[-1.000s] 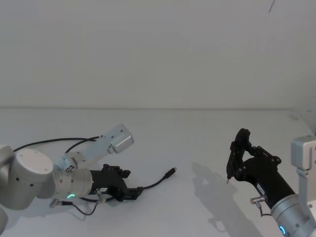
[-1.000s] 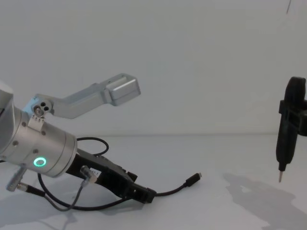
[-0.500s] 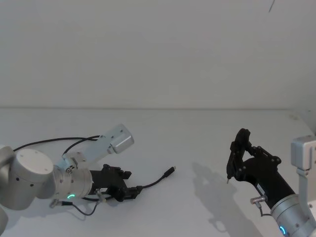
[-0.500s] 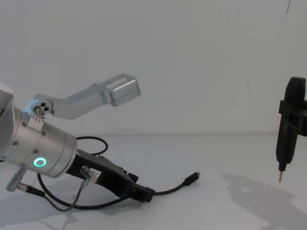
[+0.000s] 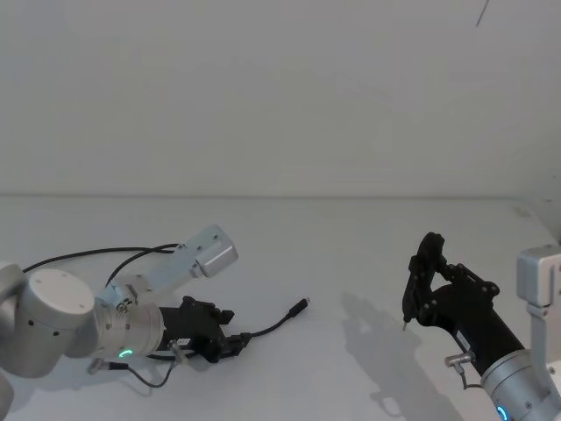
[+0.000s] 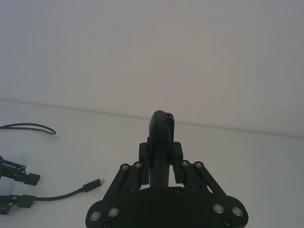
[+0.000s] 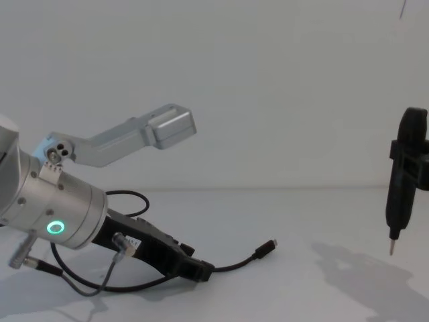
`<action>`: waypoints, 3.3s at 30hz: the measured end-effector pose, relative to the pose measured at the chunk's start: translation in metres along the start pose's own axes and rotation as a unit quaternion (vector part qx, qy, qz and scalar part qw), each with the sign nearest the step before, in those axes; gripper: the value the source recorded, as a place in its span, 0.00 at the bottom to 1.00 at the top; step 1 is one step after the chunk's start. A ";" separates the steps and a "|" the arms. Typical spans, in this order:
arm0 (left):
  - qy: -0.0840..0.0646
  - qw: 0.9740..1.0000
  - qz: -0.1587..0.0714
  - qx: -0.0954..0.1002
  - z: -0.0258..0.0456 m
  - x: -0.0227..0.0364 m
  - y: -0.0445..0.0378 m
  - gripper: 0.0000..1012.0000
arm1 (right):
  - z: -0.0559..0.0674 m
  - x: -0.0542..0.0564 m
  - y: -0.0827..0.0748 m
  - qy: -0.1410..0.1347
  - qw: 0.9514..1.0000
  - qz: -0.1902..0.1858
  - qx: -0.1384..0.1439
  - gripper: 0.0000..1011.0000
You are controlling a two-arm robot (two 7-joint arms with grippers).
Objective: Pick up the data cable with the one hand.
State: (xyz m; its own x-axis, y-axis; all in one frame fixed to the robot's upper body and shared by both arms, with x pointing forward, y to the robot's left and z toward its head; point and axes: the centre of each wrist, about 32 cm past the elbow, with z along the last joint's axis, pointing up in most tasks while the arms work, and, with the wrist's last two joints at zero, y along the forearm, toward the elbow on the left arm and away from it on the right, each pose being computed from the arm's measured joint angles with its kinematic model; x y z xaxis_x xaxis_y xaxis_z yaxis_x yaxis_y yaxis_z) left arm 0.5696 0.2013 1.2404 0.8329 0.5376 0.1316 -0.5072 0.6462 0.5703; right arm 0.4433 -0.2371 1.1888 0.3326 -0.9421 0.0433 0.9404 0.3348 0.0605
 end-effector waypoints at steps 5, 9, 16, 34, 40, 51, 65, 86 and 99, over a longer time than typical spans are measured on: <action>0.000 1.000 0.000 0.000 0.0000 0.0000 0.0000 0.46 | 0.000 0.000 0.000 0.000 1.000 0.000 0.000 0.28; 0.000 1.000 0.000 0.000 0.0000 0.0000 0.0000 0.44 | 0.000 0.000 0.000 0.000 1.000 0.000 0.000 0.28; 0.000 1.000 0.000 0.000 0.0000 0.0000 0.0000 0.38 | 0.000 0.000 0.000 0.000 1.000 0.000 0.000 0.28; 0.000 1.000 0.000 0.000 -0.0001 0.0000 0.0000 0.27 | 0.000 0.000 0.000 0.000 1.000 0.000 0.000 0.28; 0.000 1.000 0.000 0.000 -0.0001 0.0000 0.0000 0.18 | 0.000 0.000 0.000 0.000 1.000 0.000 0.000 0.28; 0.000 1.000 0.000 0.001 -0.0001 0.0001 0.0000 0.05 | 0.000 0.000 0.000 0.000 1.000 0.000 0.000 0.28; -0.024 1.000 -0.002 -0.018 -0.0018 -0.0010 0.0017 0.05 | 0.006 0.002 0.000 0.008 1.000 -0.001 0.014 0.28; -0.134 0.985 -0.074 -0.076 0.0073 0.0008 0.0122 0.05 | 0.048 0.020 -0.010 0.058 0.996 0.025 0.061 0.28; -0.179 0.974 -0.104 -0.091 0.0179 0.0008 0.0177 0.05 | 0.058 0.026 -0.005 0.079 0.993 0.045 0.070 0.28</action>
State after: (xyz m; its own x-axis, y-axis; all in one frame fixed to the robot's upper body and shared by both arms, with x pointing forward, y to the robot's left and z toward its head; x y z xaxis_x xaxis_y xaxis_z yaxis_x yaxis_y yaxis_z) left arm 0.5653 0.2034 1.2650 0.9296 0.1824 0.3203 -0.3224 0.8236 0.4667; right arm 0.4433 -0.2617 1.2472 0.4319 -0.8961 -0.1022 0.8911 0.4064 0.2018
